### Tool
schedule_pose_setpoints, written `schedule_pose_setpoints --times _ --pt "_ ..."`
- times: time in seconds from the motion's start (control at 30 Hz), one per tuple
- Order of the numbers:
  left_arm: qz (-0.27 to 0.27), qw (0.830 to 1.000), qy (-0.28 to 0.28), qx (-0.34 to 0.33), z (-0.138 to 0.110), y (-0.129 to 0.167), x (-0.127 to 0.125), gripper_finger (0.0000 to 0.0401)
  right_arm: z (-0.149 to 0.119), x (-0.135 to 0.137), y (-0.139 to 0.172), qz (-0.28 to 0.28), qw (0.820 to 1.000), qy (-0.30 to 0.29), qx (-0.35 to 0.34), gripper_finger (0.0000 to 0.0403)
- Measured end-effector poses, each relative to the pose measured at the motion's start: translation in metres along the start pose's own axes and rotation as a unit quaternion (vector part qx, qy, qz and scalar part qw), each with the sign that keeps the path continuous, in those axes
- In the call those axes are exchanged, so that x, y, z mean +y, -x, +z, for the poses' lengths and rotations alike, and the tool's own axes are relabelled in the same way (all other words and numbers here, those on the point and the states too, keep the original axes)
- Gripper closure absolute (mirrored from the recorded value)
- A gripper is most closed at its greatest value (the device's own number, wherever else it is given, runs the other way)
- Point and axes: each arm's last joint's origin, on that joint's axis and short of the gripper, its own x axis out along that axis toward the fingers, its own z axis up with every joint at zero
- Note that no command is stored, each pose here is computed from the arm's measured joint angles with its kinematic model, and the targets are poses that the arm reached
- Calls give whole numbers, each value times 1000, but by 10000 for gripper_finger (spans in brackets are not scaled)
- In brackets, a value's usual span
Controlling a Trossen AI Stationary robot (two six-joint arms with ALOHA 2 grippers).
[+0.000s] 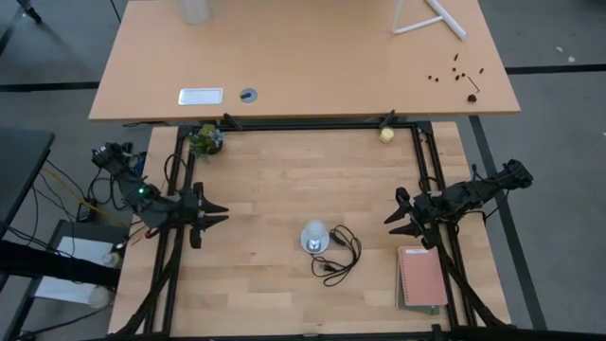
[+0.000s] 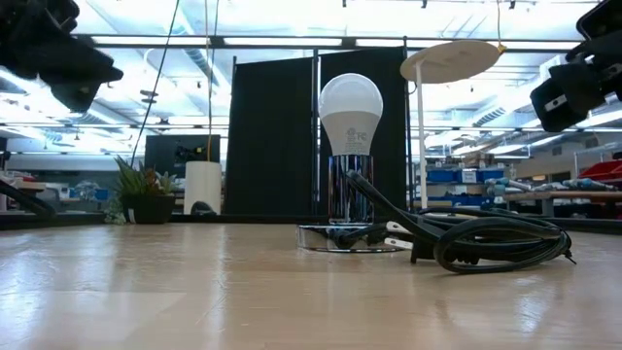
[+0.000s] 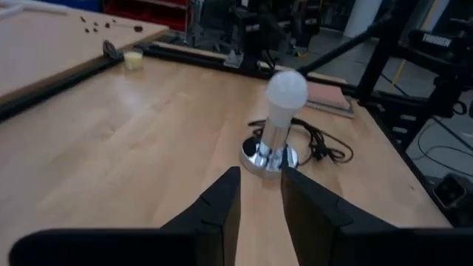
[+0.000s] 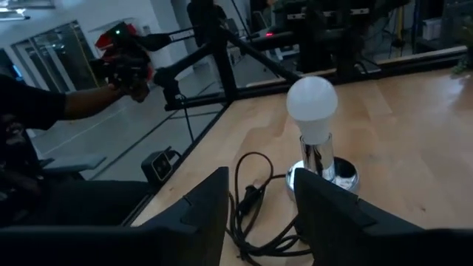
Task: Screw lightbulb
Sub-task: Return to Home Position
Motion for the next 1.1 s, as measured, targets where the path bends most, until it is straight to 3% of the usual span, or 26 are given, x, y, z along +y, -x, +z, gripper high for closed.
schedule_pose_setpoints --times 0.33,0.63,0.77,1.1 --pt "-23 1000 7 3 -17 -6 -1 328 0 1 0 18 1000 3 5 250" --pt "-144 989 -3 -40 -23 -5 -5 372 16 10 2 121 991 7 -63 250" --pt "-205 977 -1 -60 -25 -4 -6 388 15 10 2 124 990 -6 -60 250" --pt "-281 958 -6 -53 -26 -1 -9 393 15 9 2 112 991 -45 -58 255"
